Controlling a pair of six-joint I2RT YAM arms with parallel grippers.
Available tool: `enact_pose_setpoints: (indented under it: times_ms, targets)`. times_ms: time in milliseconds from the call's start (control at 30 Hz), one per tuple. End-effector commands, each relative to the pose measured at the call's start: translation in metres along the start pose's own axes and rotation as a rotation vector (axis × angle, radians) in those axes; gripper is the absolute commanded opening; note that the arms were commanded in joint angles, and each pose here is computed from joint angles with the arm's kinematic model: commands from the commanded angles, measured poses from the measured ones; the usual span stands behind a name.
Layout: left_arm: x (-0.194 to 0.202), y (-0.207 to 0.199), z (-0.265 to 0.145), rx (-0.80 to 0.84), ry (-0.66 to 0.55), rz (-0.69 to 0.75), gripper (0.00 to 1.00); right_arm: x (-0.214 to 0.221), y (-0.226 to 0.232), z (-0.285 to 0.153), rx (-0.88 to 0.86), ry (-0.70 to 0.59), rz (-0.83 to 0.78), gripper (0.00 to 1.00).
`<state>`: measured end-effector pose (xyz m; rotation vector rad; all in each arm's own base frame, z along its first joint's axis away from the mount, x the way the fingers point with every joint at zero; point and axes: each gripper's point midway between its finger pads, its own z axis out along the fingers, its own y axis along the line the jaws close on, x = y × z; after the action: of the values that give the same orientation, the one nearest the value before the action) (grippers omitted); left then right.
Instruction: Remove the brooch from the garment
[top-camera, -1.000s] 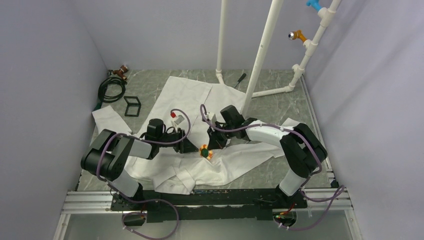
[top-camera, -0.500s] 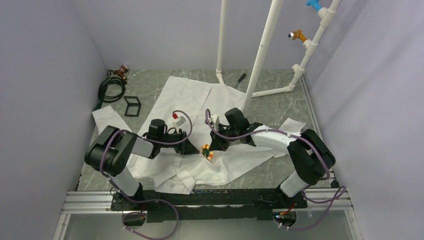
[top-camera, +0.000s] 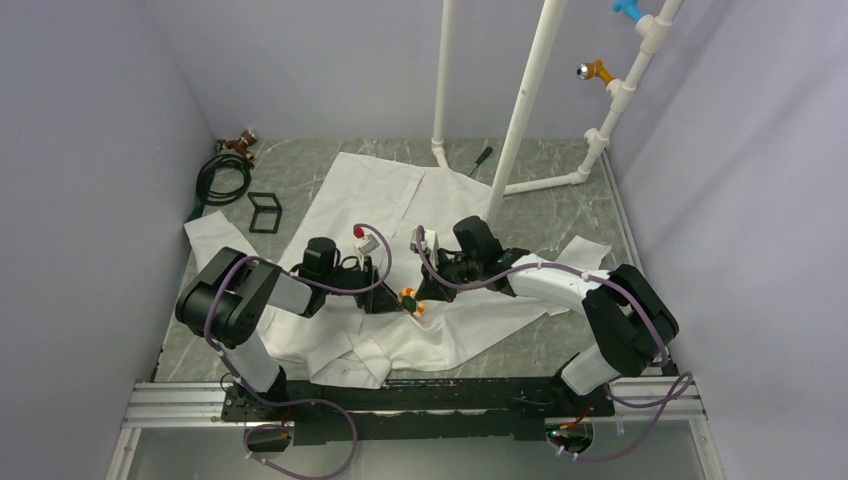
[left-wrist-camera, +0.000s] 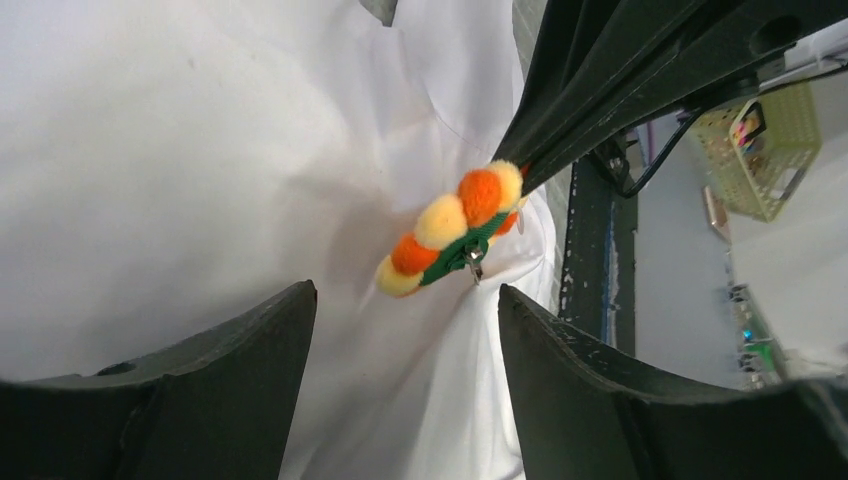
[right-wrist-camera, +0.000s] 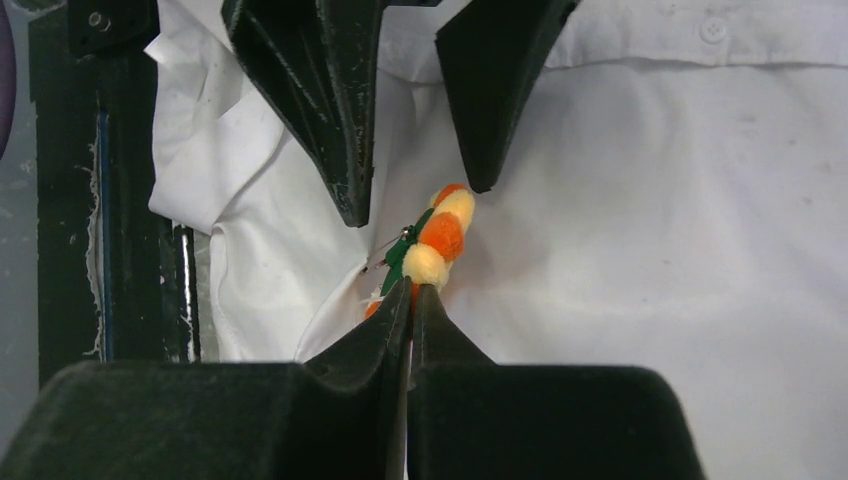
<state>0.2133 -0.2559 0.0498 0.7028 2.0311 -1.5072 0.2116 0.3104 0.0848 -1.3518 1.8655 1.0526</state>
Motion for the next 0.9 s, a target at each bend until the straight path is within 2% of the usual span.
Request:
enact_pose_setpoints:
  times_ms: [0, 167, 367, 767, 867]
  targets:
    - [-0.019, -0.008, 0.002, 0.067, -0.011, 0.220, 0.73, -0.025, 0.009, -0.003, -0.057, -0.077, -0.164, 0.00]
    - [-0.021, -0.014, 0.001, 0.110, 0.006, 0.322, 0.69, -0.025, 0.013, -0.003, -0.087, -0.073, -0.221, 0.00]
    - [-0.020, -0.019, 0.000, 0.152, 0.038, 0.369, 0.54, -0.026, 0.014, -0.001, -0.102, -0.077, -0.229, 0.00]
    - [-0.012, -0.025, 0.003, 0.191, 0.072, 0.394, 0.46, -0.027, 0.014, -0.001, -0.111, -0.080, -0.233, 0.00]
    - [-0.015, -0.028, 0.002, 0.192, 0.068, 0.388, 0.35, -0.024, 0.012, 0.000, -0.105, -0.070, -0.232, 0.00]
